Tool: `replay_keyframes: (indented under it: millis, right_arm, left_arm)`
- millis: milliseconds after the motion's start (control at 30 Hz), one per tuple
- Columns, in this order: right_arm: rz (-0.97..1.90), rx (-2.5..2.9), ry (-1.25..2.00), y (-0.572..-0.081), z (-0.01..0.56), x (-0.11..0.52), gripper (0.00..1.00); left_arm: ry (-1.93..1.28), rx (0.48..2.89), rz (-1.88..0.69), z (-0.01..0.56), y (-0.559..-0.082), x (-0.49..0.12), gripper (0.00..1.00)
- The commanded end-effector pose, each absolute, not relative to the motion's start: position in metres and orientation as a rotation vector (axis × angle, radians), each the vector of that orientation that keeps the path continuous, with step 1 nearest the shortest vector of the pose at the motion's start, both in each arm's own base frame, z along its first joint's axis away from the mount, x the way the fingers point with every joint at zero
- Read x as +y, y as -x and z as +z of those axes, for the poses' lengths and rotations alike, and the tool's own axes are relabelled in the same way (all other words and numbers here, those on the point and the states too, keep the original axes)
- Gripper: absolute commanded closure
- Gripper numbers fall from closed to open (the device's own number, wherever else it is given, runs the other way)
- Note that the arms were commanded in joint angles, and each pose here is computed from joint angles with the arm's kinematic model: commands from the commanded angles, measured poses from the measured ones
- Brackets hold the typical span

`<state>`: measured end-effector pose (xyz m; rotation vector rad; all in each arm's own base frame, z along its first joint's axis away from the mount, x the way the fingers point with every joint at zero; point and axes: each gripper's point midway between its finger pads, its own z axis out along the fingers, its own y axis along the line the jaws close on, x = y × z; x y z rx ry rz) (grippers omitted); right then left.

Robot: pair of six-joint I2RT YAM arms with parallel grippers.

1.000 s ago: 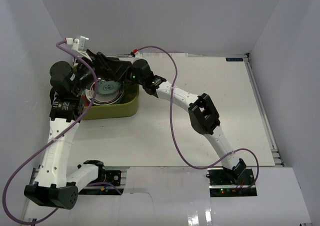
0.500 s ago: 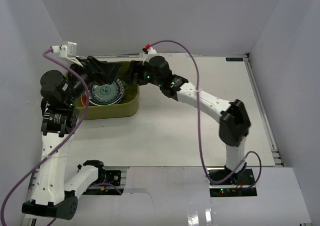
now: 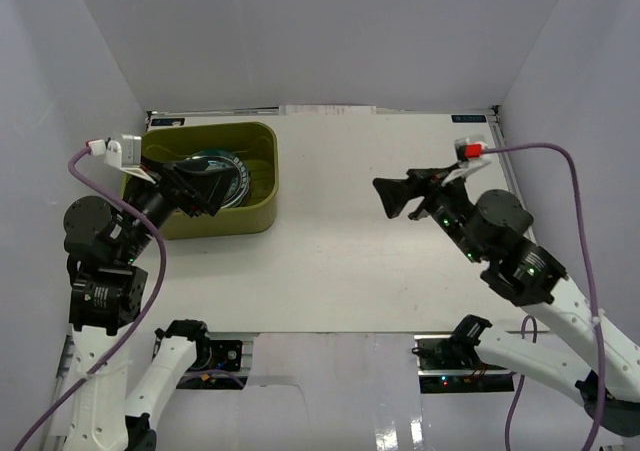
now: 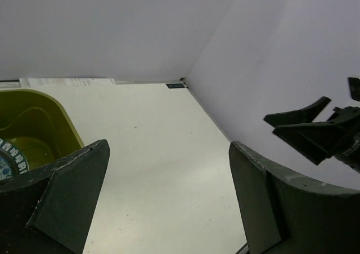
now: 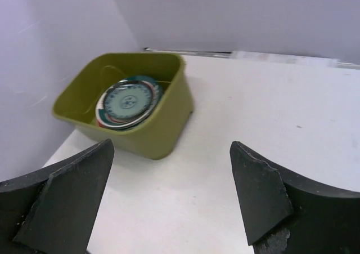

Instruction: Place the plates into the plastic bin on the countertop

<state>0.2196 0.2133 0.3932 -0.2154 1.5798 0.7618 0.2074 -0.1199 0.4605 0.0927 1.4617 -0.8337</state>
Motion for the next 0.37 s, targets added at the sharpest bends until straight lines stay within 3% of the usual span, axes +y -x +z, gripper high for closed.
replay_keyframes:
  millis: [0,200,333]
  right_arm:
    - [0.533,1.613,0.104,-0.216,0.37,0.151,0.1]
    - [0.447,1.519,-0.051,-0.201,0.367,0.093,0.1]
    - [0.415,1.515,-0.049,-0.204,0.366,0.091,0.1]
  left_arm:
    - [-0.101,1.531,-0.815,0.432,-0.208,-0.12,0.02]
    - [-0.179,1.572,-0.807,0.412,-0.2,-0.125,0.02]
    - [-0.148,1.603,-0.801,0.405,-0.208,-0.123,0.02]
